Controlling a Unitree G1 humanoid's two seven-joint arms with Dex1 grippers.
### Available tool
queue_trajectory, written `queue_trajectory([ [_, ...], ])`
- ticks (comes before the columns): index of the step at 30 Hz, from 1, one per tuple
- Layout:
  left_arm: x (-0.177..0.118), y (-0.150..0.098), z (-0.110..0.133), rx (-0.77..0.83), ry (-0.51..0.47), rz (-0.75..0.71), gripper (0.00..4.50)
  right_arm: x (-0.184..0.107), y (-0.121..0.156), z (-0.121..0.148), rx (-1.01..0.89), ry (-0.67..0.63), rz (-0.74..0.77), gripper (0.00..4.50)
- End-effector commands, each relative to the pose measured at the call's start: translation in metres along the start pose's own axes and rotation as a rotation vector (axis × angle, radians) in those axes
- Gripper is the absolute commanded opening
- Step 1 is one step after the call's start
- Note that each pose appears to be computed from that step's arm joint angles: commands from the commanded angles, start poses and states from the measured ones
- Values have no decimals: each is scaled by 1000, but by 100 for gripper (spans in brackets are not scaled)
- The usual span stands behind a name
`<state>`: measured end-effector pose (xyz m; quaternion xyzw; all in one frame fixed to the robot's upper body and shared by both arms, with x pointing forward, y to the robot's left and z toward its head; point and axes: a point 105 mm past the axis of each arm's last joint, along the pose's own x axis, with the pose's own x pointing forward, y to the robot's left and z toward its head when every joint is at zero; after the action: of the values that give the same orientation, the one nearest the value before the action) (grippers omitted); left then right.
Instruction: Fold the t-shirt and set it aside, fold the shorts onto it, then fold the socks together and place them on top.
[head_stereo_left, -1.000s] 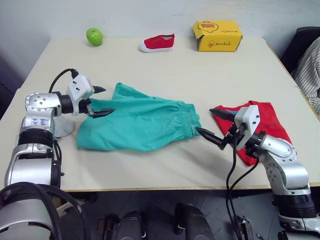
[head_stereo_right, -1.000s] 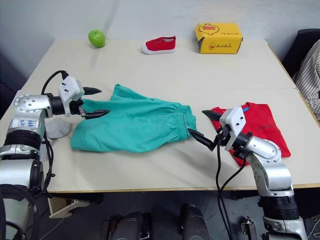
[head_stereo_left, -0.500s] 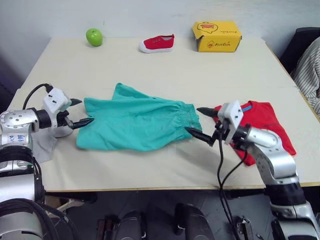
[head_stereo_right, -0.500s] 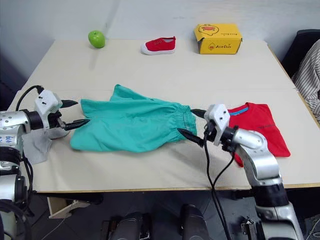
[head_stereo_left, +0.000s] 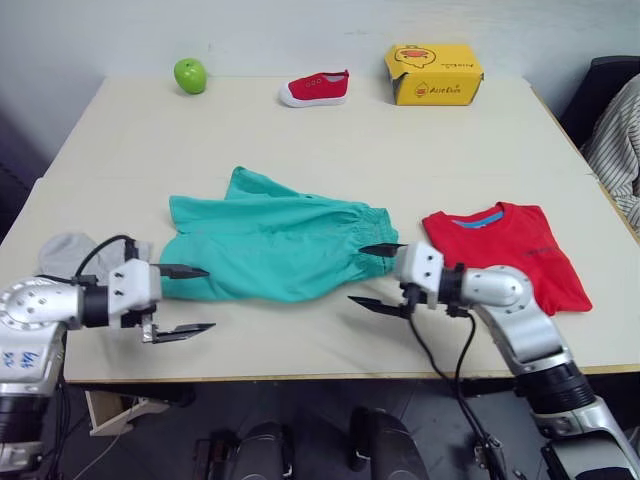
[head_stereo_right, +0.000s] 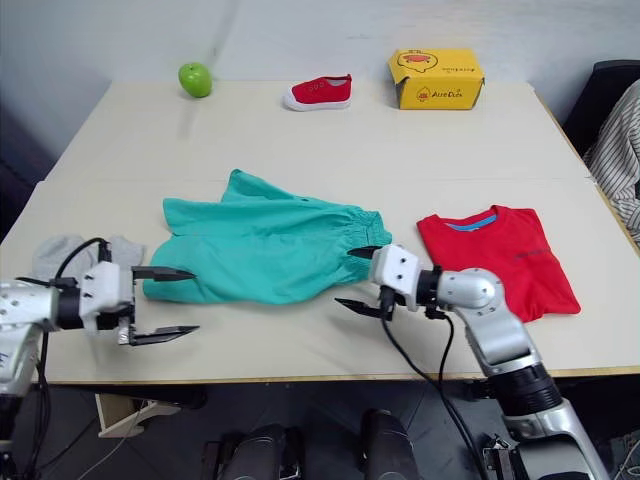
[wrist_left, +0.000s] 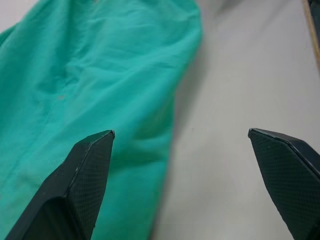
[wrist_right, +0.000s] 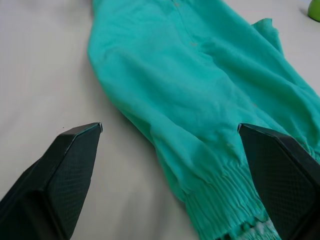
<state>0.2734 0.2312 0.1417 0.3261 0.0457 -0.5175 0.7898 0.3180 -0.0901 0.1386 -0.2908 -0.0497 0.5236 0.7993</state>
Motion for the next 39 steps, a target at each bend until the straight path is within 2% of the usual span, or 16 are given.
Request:
queue_trajectory([
  [1,14,15,-2,109,34,123,450,5,-8,-9,-90,62,-82,445],
  [6,51,32,-12,224,77,159,450,9,-20,-24,-159,134,-157,445],
  [12,83,62,-21,293,134,211,450,8,-33,-29,-176,156,-209,264],
  [16,95,84,-19,321,158,248,360,9,-34,-30,-185,156,-205,136],
  [20,107,77,-22,281,145,128,233,7,-36,-32,-208,152,-171,2],
  [23,106,66,-26,233,127,38,127,6,-39,-32,-230,145,-157,0],
  [27,98,56,-28,168,73,6,7,5,-42,-33,-247,127,-128,0],
  [32,78,35,-13,173,-6,-27,2,2,-45,-28,-281,75,-88,0],
  [39,50,-15,14,159,-21,-51,2,-11,-21,-20,-291,-43,68,0],
])
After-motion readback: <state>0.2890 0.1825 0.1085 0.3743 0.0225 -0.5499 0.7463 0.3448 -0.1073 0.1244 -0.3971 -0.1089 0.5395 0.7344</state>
